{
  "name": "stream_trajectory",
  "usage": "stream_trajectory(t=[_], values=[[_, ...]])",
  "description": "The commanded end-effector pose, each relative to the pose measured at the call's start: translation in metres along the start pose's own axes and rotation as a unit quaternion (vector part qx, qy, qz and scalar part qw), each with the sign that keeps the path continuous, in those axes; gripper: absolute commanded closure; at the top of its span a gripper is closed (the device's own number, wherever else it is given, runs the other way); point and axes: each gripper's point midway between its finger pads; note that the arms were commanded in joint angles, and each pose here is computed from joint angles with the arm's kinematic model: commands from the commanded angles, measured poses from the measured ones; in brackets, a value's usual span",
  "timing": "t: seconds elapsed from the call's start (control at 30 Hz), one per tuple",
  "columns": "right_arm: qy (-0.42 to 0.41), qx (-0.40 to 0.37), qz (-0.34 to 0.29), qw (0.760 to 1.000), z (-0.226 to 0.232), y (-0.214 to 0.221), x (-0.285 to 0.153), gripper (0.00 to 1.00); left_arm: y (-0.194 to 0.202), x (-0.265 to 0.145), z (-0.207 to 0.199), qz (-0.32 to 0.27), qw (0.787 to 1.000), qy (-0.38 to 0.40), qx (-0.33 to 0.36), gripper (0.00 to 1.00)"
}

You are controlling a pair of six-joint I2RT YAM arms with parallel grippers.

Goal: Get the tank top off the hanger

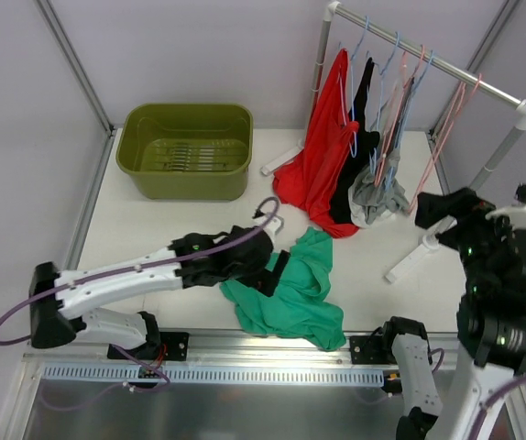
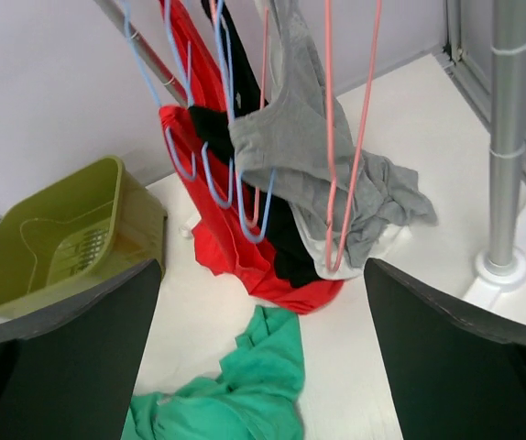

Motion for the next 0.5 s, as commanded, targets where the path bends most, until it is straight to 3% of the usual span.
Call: stream_trajectory(t=[0.0,0.2,0.3,0.47], values=[[-0.012,-0.062,-0.013,0.998,0.002,0.014,-0.058,0.0,0.013,0.03,-0.033,0.042,0.997,0.037,0.051,0.01],[-0.119,-0.09,-0.035,0.988,0.035,0.036,-0.126,0.0,0.032,0.091,-0.031,0.087,0.991,-0.029,0.095,0.01],[-0.198,-0.097,-0.029,0.975,0.058,0.042,-0.148,0.01,0.056,0.131,-0.014,0.119,0.982,-0.095,0.108,0.01],[-0.233,-0.097,-0.036,0.967,0.07,0.041,-0.16,0.0,0.078,0.162,-0.012,0.146,0.977,-0.117,0.101,0.01]])
Point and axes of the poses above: each gripper's point midway between its finger pads, its own x axis out along the fingers, its own z axis along the line the jaws close on, y = z × x, and after that the axes turned 4 degrees about -x, right-handed
